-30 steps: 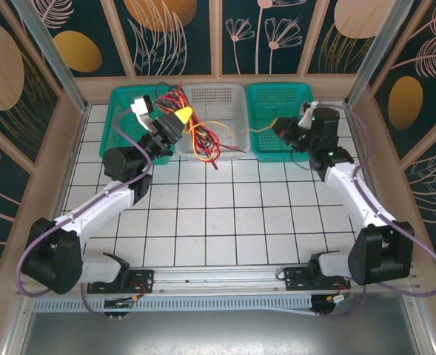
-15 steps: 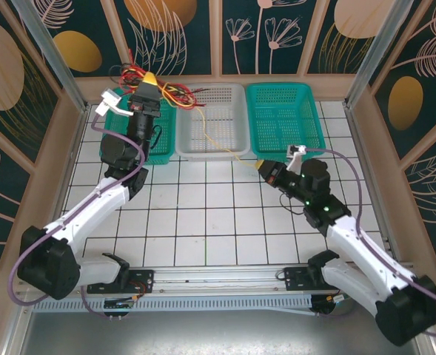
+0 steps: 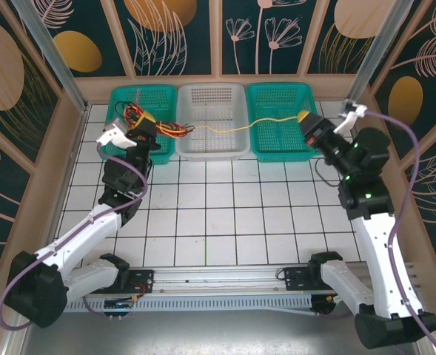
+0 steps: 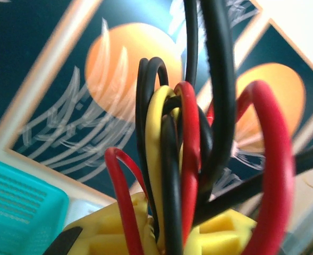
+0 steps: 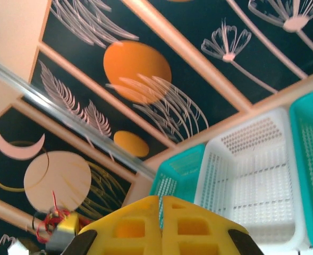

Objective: Untangle the cables

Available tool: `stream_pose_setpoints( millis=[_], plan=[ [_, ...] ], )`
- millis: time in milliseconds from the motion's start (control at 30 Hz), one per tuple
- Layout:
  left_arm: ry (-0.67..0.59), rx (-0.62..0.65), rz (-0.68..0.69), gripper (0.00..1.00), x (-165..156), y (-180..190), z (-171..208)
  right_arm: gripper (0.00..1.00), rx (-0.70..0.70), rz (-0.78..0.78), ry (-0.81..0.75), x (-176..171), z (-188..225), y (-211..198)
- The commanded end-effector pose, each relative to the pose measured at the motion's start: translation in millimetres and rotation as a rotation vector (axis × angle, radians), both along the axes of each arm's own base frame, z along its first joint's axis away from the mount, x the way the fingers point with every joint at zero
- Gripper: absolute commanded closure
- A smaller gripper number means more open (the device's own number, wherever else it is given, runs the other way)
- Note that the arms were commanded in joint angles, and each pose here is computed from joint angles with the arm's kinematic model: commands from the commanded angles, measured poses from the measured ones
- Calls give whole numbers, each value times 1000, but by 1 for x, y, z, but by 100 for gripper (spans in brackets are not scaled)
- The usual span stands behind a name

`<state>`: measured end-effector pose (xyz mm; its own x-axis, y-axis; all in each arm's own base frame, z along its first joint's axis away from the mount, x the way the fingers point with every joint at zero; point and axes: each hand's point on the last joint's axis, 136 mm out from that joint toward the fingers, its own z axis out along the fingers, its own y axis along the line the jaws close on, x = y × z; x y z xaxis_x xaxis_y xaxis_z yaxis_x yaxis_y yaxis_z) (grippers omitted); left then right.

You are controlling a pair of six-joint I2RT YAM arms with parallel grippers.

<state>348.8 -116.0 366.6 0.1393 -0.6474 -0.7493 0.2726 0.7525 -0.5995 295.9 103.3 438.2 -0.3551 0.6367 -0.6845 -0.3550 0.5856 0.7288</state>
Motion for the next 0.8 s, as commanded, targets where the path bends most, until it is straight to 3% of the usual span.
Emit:
stream_pose_setpoints(
  millis=[0, 133, 233, 367, 600, 767],
  plan=[
    [30, -39, -144, 100, -12, -13, -21, 100, -36, -98, -5, 16, 14, -30],
    [84, -46, -268, 100, -28, -33, -49, 100, -18, -139, 82, 34, -7, -46],
    [190, -15, -196, 100, -28, -24, -77, 100, 20, -100, 103, 36, -16, -42],
    [262, -74, -102, 100, -29, -4, -94, 100, 29, -30, 111, 30, -29, -27],
    [438, -129, 2, 100, -19, 8, -132, 100, -33, -110, 118, 17, -25, -41],
    [535, -183, 119, 100, -22, 27, -156, 100, 17, -77, 104, 15, -17, -39]
  ],
)
